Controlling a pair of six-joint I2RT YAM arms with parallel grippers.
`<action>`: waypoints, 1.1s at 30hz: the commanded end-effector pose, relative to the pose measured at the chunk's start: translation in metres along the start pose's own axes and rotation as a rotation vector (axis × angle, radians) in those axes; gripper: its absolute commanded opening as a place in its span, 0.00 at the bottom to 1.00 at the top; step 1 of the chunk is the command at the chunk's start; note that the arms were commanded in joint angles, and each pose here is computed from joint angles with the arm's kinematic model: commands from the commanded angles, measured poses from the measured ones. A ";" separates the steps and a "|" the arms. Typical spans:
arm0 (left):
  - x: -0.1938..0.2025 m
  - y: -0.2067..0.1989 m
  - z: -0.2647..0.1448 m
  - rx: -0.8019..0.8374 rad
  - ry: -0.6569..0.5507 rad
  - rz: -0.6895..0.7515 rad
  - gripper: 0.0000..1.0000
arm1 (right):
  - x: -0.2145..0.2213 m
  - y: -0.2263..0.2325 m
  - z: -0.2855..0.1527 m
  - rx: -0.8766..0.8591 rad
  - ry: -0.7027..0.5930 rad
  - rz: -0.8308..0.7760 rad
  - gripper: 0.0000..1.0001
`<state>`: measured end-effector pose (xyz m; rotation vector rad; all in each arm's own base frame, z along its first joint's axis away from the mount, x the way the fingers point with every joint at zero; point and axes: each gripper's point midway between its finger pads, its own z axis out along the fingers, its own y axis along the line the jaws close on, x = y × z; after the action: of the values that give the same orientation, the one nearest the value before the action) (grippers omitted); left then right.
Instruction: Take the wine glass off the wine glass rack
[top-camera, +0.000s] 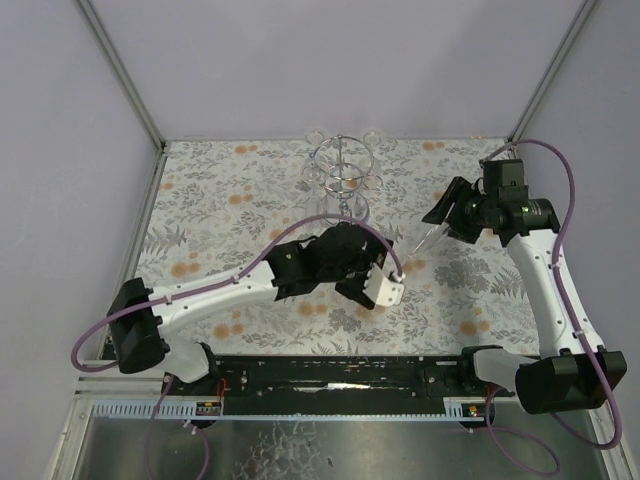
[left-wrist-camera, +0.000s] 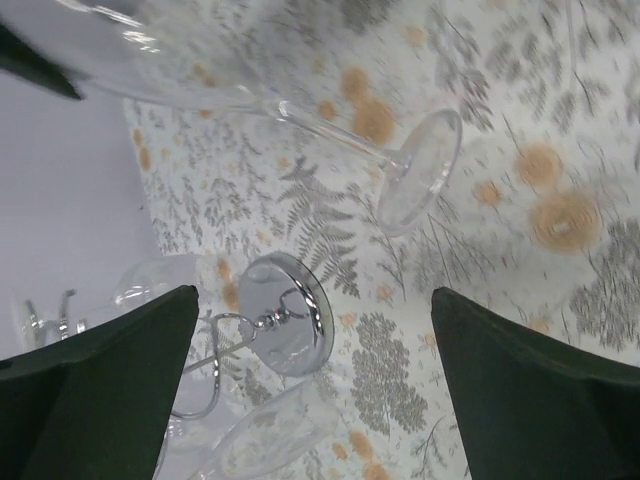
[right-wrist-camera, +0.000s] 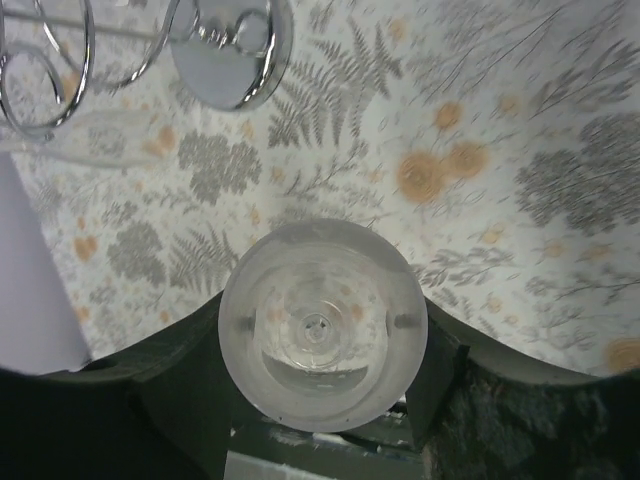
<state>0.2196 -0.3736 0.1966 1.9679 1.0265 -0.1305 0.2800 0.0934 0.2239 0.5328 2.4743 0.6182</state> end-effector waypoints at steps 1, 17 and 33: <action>-0.032 0.061 -0.018 -0.164 -0.101 -0.293 1.00 | -0.038 -0.015 -0.015 0.135 -0.160 -0.097 0.27; -0.014 0.210 -0.097 -0.175 -0.413 -1.242 1.00 | -0.088 -0.050 0.009 0.248 -0.520 -0.335 0.32; 0.033 0.202 -0.126 -0.160 -0.437 -1.450 0.99 | -0.087 -0.042 0.034 0.119 -0.651 -0.574 0.34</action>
<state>0.3548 -0.3215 0.3782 0.6789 1.8627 -1.0774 0.3394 0.0187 0.1758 0.1209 2.0655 0.0218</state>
